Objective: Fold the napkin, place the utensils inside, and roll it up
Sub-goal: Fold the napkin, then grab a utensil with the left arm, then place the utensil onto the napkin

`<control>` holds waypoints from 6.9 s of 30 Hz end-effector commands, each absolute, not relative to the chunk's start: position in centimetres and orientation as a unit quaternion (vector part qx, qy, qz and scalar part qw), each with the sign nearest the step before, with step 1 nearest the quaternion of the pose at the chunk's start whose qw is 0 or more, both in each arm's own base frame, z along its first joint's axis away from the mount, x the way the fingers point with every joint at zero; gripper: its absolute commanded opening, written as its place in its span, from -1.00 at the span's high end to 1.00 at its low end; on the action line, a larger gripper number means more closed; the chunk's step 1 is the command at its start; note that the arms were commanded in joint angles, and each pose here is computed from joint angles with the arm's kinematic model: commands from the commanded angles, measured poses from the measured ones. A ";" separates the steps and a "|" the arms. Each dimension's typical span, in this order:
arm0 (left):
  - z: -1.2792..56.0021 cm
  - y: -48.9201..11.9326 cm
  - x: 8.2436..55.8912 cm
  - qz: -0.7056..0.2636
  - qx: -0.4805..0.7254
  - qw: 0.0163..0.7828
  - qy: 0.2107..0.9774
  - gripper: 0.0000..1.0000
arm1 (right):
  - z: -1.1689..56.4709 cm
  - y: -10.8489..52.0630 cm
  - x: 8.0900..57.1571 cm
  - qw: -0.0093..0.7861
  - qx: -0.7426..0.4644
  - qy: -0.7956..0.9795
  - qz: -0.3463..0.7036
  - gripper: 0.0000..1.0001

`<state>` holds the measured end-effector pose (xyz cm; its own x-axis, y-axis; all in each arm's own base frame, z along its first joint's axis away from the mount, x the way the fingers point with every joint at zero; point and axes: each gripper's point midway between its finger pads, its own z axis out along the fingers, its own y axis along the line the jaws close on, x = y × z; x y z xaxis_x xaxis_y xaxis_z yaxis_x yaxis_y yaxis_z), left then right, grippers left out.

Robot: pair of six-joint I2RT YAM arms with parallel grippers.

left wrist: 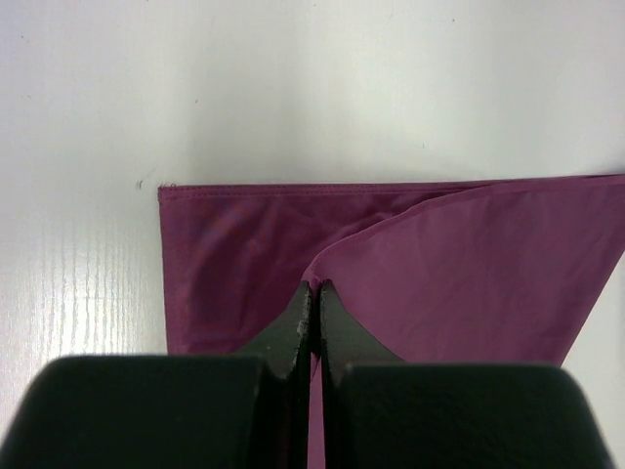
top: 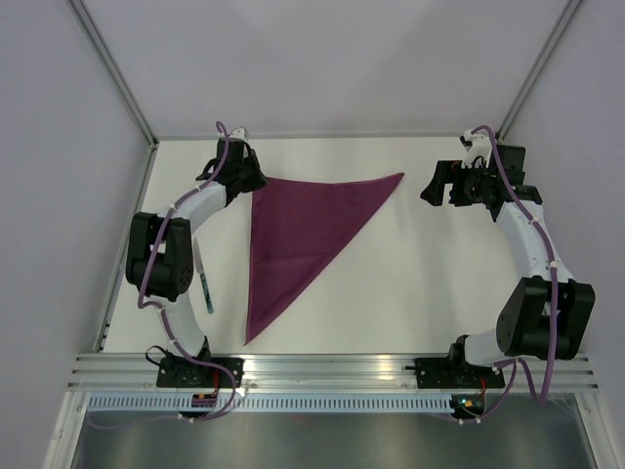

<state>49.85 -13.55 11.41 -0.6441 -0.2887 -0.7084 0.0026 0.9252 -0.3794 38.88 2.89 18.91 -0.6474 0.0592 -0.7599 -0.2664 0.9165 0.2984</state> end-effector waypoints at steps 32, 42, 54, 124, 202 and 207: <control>9.0 -12.4 51.4 -0.159 -0.113 0.402 0.895 0.76 | 19.2 2.8 39.1 0.421 -0.065 0.884 0.191 -0.93; 9.3 -11.4 51.4 -0.151 -0.133 0.412 0.889 0.53 | 19.2 2.9 39.1 0.420 -0.066 0.884 0.192 -0.93; 11.5 -7.1 49.2 -0.085 -0.213 0.435 0.871 -0.62 | 19.7 3.3 38.9 0.419 -0.072 0.882 0.202 -0.93; 14.8 -2.0 42.3 -0.045 -0.199 0.408 0.890 0.95 | 17.3 5.2 38.4 0.392 -0.119 0.880 0.239 -0.89; 1.1 -33.1 33.4 -0.171 0.305 0.215 0.912 0.95 | 15.6 4.4 38.7 0.390 -0.116 0.887 0.218 -0.88; 0.7 -33.0 33.2 -0.171 0.307 0.208 0.913 0.95 | 15.5 4.4 38.7 0.390 -0.116 0.887 0.218 -0.89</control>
